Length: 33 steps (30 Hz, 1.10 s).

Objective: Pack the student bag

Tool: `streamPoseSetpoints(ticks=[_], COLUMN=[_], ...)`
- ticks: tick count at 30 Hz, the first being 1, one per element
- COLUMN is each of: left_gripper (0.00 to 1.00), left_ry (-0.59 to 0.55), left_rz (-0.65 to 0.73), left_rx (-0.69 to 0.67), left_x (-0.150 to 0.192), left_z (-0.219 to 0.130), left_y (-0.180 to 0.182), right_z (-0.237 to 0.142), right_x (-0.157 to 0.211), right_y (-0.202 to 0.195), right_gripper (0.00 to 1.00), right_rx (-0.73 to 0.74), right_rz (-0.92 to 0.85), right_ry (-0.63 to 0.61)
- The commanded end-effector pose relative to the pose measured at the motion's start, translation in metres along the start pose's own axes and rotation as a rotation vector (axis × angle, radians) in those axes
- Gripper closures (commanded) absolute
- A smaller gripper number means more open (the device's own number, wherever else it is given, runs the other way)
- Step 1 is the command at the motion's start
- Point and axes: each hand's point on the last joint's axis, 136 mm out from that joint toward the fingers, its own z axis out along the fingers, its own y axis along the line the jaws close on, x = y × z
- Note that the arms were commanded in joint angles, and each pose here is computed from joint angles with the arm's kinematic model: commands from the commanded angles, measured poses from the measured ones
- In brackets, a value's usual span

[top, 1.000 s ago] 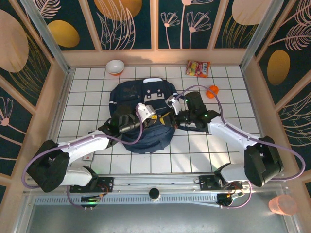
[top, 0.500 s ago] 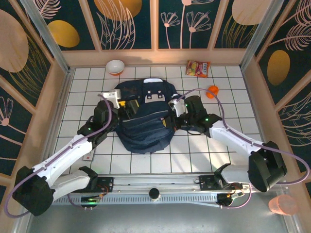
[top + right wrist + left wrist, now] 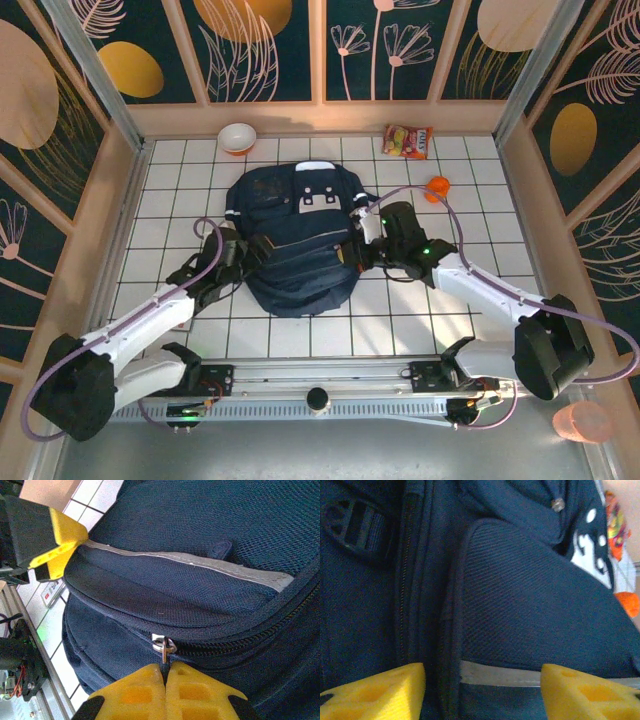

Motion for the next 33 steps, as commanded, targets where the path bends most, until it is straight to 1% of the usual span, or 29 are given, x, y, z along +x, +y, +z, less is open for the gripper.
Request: streamPoseSetpoints(ticks=[1, 2, 4, 7, 8, 11, 16, 20, 26, 33], left_gripper=[0.52, 0.59, 0.76, 0.95, 0.99, 1.00, 1.00, 1.00, 1.00, 1.00], left_ry=[0.003, 0.003, 0.002, -0.002, -0.008, -0.042, -0.104, -0.104, -0.086, -0.088], left_rz=[-0.083, -0.099, -0.126, -0.176, -0.196, -0.271, -0.294, -0.297, -0.301, -0.304], left_rx=[0.048, 0.049, 0.049, 0.082, 0.096, 0.142, 0.198, 0.222, 0.250, 0.269], left_x=[-0.001, -0.001, -0.002, -0.006, -0.008, -0.018, -0.027, -0.023, -0.018, -0.019], left_z=[0.002, 0.003, 0.001, -0.003, -0.005, -0.011, -0.022, -0.021, -0.018, -0.021], left_y=[-0.008, -0.009, -0.010, -0.021, -0.025, -0.039, -0.068, -0.083, -0.096, -0.102], right_z=[-0.006, -0.005, -0.004, -0.003, -0.004, -0.002, 0.013, 0.031, 0.062, 0.095], right_x=[-0.007, -0.007, -0.007, -0.009, -0.011, -0.017, -0.018, -0.017, -0.016, -0.028], right_y=[0.001, 0.000, 0.001, 0.004, 0.006, 0.018, 0.049, 0.079, 0.126, 0.147], right_gripper=[1.00, 1.00, 1.00, 1.00, 1.00, 1.00, 1.00, 1.00, 1.00, 1.00], right_rx=[0.017, 0.018, 0.016, 0.021, 0.024, 0.031, 0.006, -0.025, -0.114, -0.183], right_rz=[0.001, 0.005, 0.002, -0.010, -0.015, -0.024, 0.006, 0.012, 0.029, 0.040], right_ry=[-0.048, -0.047, -0.046, -0.048, -0.051, -0.058, -0.067, -0.058, -0.076, -0.117])
